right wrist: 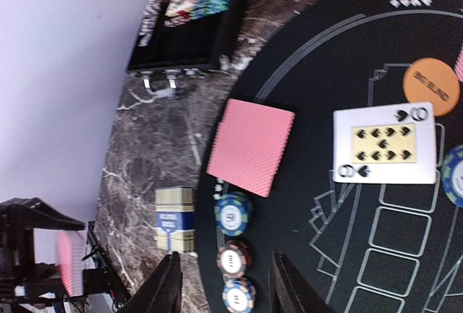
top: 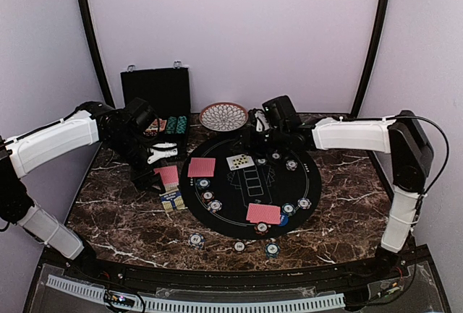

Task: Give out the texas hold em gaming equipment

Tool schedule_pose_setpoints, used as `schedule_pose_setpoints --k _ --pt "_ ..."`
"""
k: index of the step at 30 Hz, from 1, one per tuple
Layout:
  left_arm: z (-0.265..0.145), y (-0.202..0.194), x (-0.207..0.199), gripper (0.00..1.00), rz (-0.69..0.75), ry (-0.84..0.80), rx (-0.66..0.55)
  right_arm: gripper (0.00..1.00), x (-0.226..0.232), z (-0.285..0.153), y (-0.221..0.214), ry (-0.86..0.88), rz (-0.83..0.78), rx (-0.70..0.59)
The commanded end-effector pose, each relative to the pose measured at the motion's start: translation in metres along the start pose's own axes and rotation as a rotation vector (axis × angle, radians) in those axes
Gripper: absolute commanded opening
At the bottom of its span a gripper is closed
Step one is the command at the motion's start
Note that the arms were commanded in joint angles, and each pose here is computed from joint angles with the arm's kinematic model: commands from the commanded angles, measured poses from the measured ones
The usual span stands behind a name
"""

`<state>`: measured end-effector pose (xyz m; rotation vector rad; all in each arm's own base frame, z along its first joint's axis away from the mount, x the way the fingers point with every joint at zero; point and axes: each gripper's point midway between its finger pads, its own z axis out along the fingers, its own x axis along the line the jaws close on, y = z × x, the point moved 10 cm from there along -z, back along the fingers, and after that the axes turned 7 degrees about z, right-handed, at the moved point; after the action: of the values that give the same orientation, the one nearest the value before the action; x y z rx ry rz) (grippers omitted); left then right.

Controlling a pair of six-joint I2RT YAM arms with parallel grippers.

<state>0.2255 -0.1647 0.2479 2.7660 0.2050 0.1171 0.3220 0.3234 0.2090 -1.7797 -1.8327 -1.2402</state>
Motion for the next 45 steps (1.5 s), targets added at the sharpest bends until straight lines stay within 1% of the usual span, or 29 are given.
schedule_pose_setpoints --k 1,7,11,18,25,36,38,39,40,41,42,43,45 --pt "-0.014 0.003 -0.004 0.00 0.013 0.014 -0.045 0.41 0.032 0.002 -0.023 0.143 -0.078 -0.013" --pt "-0.014 0.005 -0.004 0.00 0.005 0.012 -0.059 0.41 0.056 0.020 -0.052 0.251 -0.148 -0.005" --pt "-0.015 0.006 -0.004 0.00 0.004 0.010 -0.062 0.41 0.068 0.032 -0.060 0.323 -0.182 -0.023" --pt "-0.016 0.007 -0.003 0.00 0.004 0.012 -0.070 0.41 0.085 0.054 -0.073 0.392 -0.217 -0.022" --pt "-0.016 0.007 -0.003 0.00 0.003 0.011 -0.073 0.41 0.100 0.061 -0.078 0.426 -0.234 -0.020" --pt "-0.020 0.009 -0.003 0.00 0.006 0.016 -0.081 0.41 0.105 0.070 -0.084 0.441 -0.243 -0.011" --pt "-0.021 0.009 -0.003 0.00 0.006 0.018 -0.081 0.41 0.106 0.071 -0.085 0.462 -0.249 -0.026" --pt "-0.021 0.009 -0.003 0.00 0.006 0.018 -0.082 0.41 0.101 0.072 -0.075 0.382 -0.219 -0.159" --pt "-0.021 0.009 -0.003 0.00 0.006 0.019 -0.082 0.86 0.114 0.061 -0.108 0.666 -0.322 0.272" --pt "-0.022 0.009 -0.003 0.00 0.006 0.020 -0.082 0.99 0.115 0.058 -0.113 0.705 -0.315 0.337" --pt "-0.022 0.009 -0.003 0.00 0.007 0.020 -0.082 0.99 0.116 0.057 -0.114 0.645 0.028 0.469" --pt "-0.022 0.009 -0.003 0.00 0.007 0.019 -0.083 0.99 0.116 0.057 -0.115 0.644 0.076 0.493" --pt "-0.021 0.009 -0.003 0.00 0.007 0.019 -0.082 0.99 0.117 0.056 -0.116 0.651 0.084 0.504"
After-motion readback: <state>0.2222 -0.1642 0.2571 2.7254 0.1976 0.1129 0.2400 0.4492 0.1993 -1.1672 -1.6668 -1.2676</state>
